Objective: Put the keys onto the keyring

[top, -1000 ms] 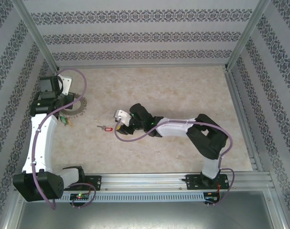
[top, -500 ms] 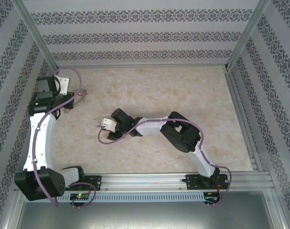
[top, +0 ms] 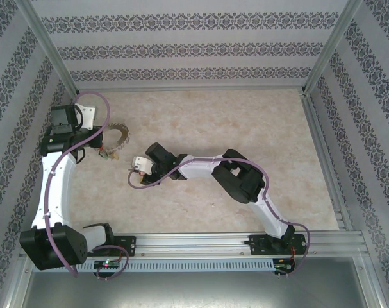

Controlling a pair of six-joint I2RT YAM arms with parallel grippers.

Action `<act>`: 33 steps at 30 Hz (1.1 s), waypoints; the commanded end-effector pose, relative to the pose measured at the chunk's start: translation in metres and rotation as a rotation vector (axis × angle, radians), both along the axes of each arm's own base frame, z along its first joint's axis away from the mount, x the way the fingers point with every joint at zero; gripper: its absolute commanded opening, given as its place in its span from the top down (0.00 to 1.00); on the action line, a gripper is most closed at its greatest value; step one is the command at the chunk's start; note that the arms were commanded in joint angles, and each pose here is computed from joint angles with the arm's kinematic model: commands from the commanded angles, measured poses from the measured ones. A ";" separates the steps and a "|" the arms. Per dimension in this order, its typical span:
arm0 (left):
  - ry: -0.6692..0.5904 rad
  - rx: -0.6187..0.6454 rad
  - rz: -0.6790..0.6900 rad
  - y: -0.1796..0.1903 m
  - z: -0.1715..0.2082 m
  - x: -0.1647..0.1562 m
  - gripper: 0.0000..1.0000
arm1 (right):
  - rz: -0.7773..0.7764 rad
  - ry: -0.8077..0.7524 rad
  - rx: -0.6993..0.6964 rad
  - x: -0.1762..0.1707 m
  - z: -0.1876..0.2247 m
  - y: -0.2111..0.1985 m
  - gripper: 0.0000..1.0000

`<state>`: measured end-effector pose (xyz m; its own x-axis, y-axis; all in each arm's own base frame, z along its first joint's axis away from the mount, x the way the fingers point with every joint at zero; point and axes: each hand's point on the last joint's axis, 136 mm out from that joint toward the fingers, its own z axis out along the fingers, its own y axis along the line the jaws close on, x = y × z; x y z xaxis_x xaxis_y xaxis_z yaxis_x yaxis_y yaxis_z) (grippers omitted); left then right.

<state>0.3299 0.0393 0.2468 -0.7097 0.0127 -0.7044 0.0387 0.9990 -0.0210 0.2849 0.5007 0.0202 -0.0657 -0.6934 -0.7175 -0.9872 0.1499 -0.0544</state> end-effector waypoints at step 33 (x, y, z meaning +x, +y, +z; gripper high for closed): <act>-0.163 -0.066 -0.480 -0.127 0.005 0.001 1.00 | -0.404 0.237 0.055 -0.040 0.050 -0.234 0.60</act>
